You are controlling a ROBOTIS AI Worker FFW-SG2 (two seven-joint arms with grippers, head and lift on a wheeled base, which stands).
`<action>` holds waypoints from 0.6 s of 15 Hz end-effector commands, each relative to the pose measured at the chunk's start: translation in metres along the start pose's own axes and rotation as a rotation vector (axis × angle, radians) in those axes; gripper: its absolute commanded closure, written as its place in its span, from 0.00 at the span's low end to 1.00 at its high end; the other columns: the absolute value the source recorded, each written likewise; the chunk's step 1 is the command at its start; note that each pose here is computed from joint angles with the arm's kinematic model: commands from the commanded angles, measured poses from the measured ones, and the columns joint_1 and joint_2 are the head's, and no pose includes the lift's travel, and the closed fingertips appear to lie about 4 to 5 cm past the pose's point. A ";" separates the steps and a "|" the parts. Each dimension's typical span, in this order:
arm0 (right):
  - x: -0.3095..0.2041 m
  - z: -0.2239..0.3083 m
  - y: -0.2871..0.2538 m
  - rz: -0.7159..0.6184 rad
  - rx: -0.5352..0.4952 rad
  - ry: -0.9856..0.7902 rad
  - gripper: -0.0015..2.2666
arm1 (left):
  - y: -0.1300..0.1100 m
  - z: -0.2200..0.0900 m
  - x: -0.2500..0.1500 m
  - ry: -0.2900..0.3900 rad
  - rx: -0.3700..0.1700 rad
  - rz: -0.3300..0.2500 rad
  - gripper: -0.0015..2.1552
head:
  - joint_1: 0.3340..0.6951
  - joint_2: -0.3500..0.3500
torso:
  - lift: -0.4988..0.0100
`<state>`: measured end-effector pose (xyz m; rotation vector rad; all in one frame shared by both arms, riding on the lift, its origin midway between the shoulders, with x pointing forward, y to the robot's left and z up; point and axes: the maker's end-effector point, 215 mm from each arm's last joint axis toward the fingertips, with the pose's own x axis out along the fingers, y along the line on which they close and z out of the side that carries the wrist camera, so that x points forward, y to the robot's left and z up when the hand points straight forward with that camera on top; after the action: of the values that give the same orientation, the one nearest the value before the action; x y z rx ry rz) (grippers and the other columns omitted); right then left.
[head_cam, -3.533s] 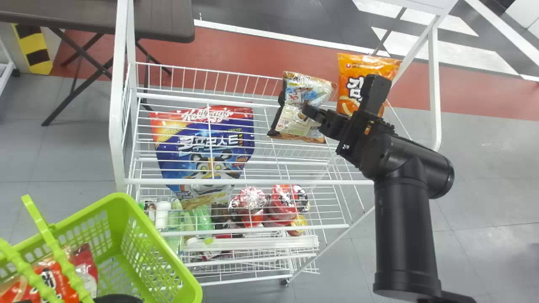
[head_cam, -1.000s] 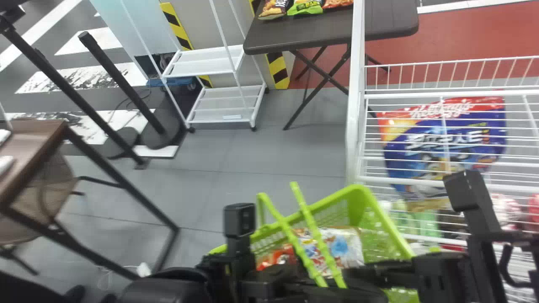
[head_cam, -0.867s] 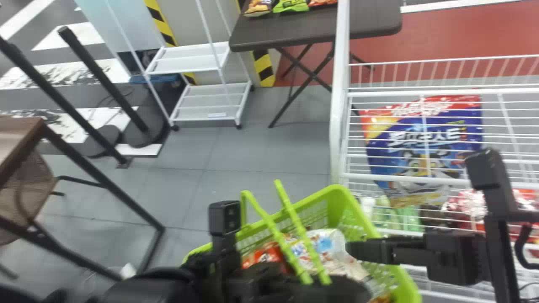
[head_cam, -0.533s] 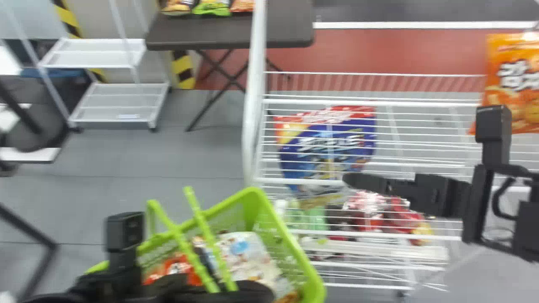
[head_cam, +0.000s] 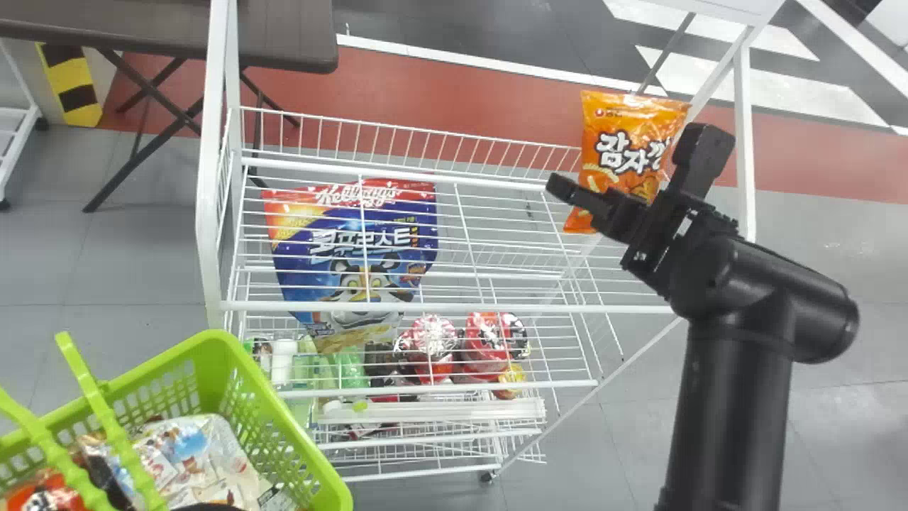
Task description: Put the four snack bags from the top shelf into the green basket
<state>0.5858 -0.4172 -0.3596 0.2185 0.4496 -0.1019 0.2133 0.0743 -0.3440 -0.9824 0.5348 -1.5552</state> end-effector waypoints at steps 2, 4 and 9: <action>0.029 0.016 -0.039 -0.088 -0.066 -0.043 0.02 | -0.002 -0.001 -0.001 -0.004 -0.003 -0.008 1.00 | 1.00 0.00 | 0.98; 0.044 0.028 -0.051 -0.136 -0.106 -0.069 0.02 | -0.002 0.000 -0.001 -0.007 -0.001 -0.009 1.00 | 1.00 0.00 | 0.98; 0.085 0.013 -0.068 -0.176 -0.182 0.017 0.13 | 0.001 -0.001 -0.004 -0.014 -0.002 -0.003 1.00 | 1.00 0.00 | 0.98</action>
<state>0.6552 -0.4897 -0.3901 0.0072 0.4661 -0.2305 0.2139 0.0764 -0.3474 -0.9917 0.5302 -1.5431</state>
